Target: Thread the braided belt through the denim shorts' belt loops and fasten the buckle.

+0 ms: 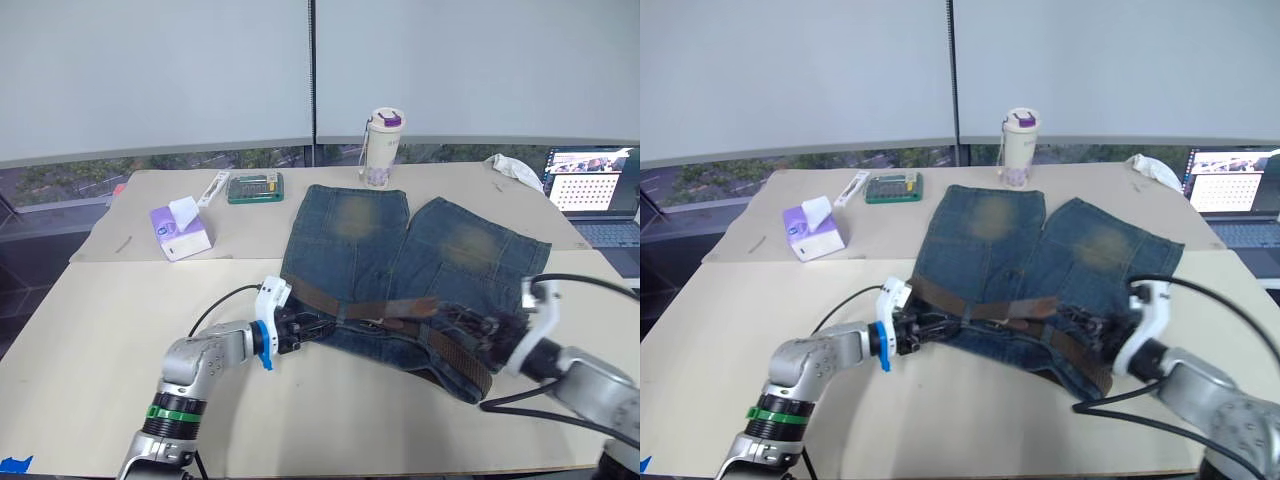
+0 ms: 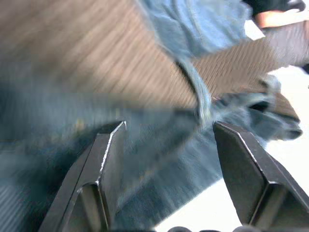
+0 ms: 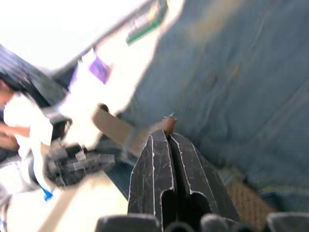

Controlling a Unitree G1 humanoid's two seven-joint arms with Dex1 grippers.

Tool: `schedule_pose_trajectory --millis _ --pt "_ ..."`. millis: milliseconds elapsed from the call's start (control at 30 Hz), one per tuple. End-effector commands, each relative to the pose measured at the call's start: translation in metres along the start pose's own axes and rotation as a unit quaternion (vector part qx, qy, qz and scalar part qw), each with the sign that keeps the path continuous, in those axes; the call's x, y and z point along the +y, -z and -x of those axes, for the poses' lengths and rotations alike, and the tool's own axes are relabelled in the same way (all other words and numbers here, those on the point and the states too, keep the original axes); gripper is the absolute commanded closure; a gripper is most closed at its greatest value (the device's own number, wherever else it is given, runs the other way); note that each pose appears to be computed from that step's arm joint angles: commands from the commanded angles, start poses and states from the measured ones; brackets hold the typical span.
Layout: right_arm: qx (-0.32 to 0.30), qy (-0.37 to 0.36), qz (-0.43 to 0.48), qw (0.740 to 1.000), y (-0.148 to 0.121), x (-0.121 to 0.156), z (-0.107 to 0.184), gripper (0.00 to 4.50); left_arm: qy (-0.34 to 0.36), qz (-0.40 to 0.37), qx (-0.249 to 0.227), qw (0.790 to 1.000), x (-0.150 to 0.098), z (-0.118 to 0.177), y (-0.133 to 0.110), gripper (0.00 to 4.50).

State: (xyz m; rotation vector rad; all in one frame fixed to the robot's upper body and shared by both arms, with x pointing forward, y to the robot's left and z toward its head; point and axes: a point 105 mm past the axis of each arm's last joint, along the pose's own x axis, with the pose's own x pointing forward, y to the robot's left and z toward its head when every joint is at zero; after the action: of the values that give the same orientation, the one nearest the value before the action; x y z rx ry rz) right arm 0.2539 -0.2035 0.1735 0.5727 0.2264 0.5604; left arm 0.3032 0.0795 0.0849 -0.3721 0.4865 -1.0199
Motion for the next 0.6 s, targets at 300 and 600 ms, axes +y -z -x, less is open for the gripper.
schedule_pose_trajectory --millis 300,600 --pt "-0.084 -0.102 -0.113 0.985 -0.025 0.064 -0.052 4.5 0.065 -0.353 -0.193 0.913 -0.081 -0.023 -0.104 1.45" --pt "-0.087 -0.099 -0.142 0.981 -0.027 0.067 -0.063 4.5 0.02 -0.374 -0.227 0.899 -0.072 -0.033 -0.107 1.45"
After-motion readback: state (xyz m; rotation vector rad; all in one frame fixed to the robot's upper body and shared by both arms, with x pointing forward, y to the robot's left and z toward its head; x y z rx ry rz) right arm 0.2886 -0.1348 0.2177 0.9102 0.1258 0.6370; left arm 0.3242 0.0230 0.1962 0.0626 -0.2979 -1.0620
